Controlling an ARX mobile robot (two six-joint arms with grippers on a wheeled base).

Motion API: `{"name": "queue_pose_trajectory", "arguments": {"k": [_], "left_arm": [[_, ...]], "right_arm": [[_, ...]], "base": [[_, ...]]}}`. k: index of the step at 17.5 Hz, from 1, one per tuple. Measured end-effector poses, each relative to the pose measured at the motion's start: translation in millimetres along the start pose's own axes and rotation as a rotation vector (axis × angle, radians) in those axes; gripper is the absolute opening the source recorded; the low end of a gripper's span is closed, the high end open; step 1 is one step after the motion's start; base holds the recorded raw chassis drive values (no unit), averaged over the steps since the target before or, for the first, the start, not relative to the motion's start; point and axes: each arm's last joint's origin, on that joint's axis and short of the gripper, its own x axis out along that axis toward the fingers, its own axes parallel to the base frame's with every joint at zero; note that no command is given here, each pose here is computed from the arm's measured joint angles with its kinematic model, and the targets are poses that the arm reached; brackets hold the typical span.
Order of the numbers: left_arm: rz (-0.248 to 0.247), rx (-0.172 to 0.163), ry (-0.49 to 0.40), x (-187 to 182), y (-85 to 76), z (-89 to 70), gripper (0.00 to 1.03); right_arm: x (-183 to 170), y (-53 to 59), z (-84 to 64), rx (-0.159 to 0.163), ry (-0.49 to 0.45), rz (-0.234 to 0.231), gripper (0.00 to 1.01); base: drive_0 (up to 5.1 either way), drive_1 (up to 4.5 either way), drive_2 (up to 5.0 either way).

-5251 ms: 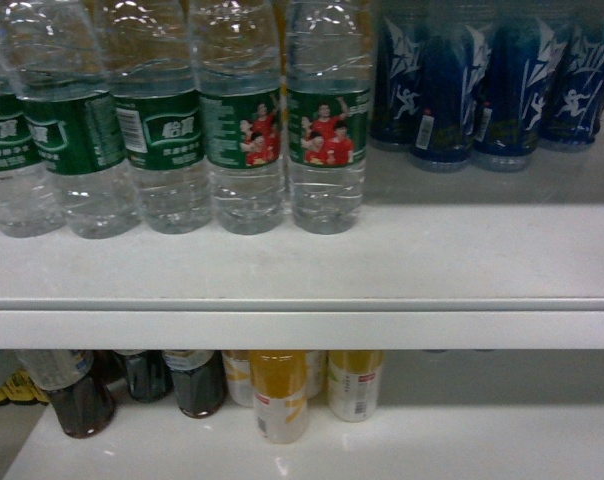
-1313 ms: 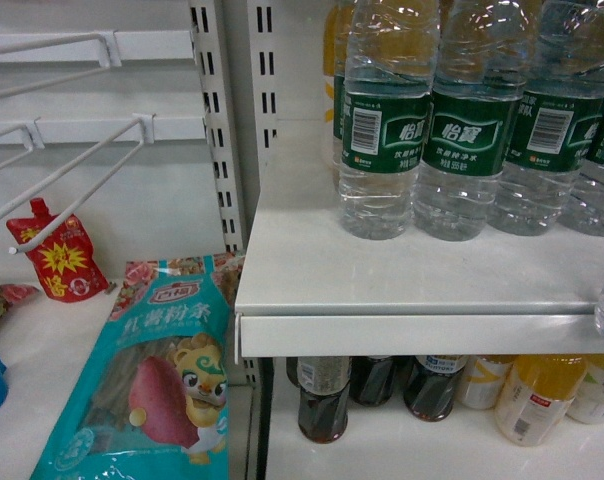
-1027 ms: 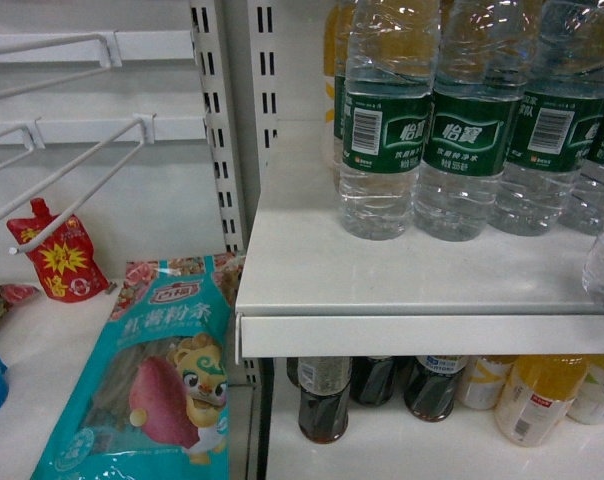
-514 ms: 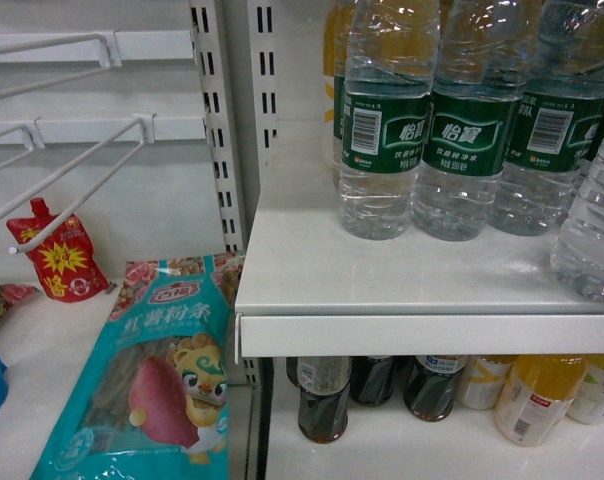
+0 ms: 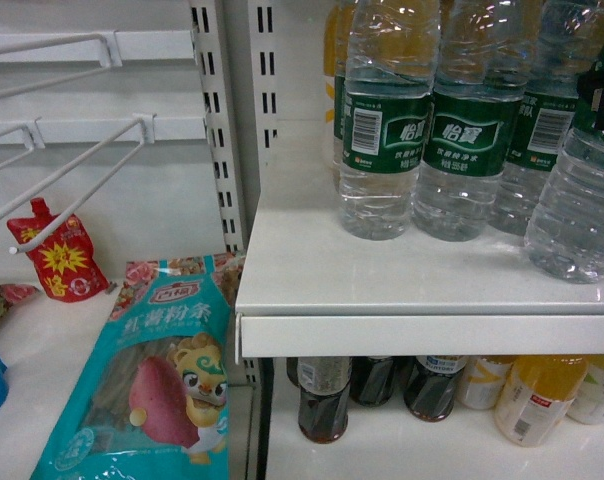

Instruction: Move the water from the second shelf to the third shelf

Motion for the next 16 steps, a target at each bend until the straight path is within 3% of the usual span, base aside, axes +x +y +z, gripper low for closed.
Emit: {"name": "queue_pose_trajectory", "arguments": {"k": [4, 9, 16], "left_arm": [[0.000, 0.000, 0.000, 0, 0.0, 0.0, 0.98], [0.000, 0.000, 0.000, 0, 0.0, 0.0, 0.98], [0.000, 0.000, 0.000, 0, 0.0, 0.0, 0.98]], "right_arm": [[0, -0.1, 0.0, -0.008, 0.006, -0.011, 0.43], [-1, -0.5, -0.8, -0.008, 0.027, -0.010, 0.98], [-36, 1.3, 22.6, 0.004, 0.052, 0.016, 0.98]], "base": [[0.0, 0.00, 0.0], [0.0, 0.00, 0.0], [0.0, 0.00, 0.0]]}}
